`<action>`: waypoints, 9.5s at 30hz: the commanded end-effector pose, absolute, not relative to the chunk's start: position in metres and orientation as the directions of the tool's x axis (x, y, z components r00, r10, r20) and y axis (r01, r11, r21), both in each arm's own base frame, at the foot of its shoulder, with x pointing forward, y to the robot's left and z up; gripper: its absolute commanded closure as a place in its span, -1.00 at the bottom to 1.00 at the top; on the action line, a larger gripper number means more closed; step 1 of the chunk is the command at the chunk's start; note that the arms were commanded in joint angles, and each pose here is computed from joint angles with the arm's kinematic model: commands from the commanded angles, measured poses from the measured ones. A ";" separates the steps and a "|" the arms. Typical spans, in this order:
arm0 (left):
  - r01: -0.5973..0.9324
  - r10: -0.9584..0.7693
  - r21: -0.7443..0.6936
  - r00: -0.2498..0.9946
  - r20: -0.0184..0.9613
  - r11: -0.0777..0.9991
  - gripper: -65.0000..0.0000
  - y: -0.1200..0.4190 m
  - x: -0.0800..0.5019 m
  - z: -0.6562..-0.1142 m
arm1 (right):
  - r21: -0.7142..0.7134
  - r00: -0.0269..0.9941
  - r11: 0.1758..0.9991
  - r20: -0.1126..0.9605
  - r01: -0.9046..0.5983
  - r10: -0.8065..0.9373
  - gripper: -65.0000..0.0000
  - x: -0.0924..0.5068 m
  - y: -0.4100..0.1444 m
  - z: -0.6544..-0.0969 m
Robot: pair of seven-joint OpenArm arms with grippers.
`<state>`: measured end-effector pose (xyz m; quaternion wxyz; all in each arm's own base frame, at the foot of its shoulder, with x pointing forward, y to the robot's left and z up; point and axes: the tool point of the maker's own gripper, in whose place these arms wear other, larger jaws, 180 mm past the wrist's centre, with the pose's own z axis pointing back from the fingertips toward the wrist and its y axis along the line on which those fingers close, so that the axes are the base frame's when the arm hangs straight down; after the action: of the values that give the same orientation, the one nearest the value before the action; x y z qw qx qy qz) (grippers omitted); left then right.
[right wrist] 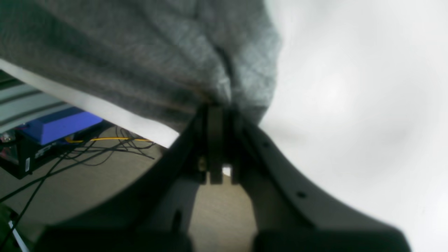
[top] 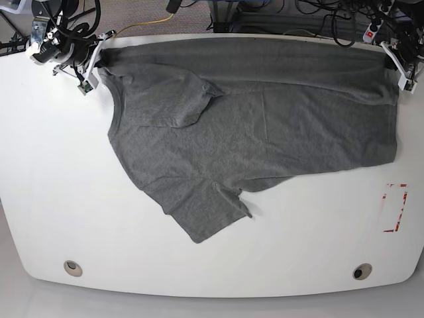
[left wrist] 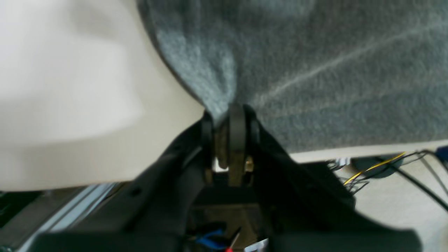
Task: Fold the T-shirt properly
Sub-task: 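Drag the shirt edge further toward the base and release it, then move both grippers to the shirt hem edge and grasp it, then lift the hem with both grippers and fold it over toward the collar, then lay the folded hem down and release it with both grippers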
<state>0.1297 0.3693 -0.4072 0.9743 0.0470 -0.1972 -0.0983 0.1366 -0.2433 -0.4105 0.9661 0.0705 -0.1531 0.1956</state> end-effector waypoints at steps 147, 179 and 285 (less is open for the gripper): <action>-0.027 0.025 -0.007 0.726 0.687 1.000 1.00 0.389 0.367 -0.377 | 0.326 0.693 0.861 0.720 -0.391 0.041 0.94 0.465 -0.137 -0.392; 0.001 -0.152 0.194 0.621 0.769 0.981 1.00 0.393 0.366 -0.315 | -0.082 0.511 0.840 0.761 -0.536 0.400 1.00 0.442 -0.154 -0.301; 0.096 -0.222 0.286 0.866 0.449 0.953 -0.04 0.381 0.191 -0.374 | 0.401 0.796 0.845 0.604 -0.354 0.047 -0.30 0.316 -0.160 -0.381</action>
<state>0.1835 0.3751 -0.3853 0.9627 0.1162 -0.2312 -0.0787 0.3046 -0.1618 -0.3902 0.9213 0.2437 -0.2815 0.1123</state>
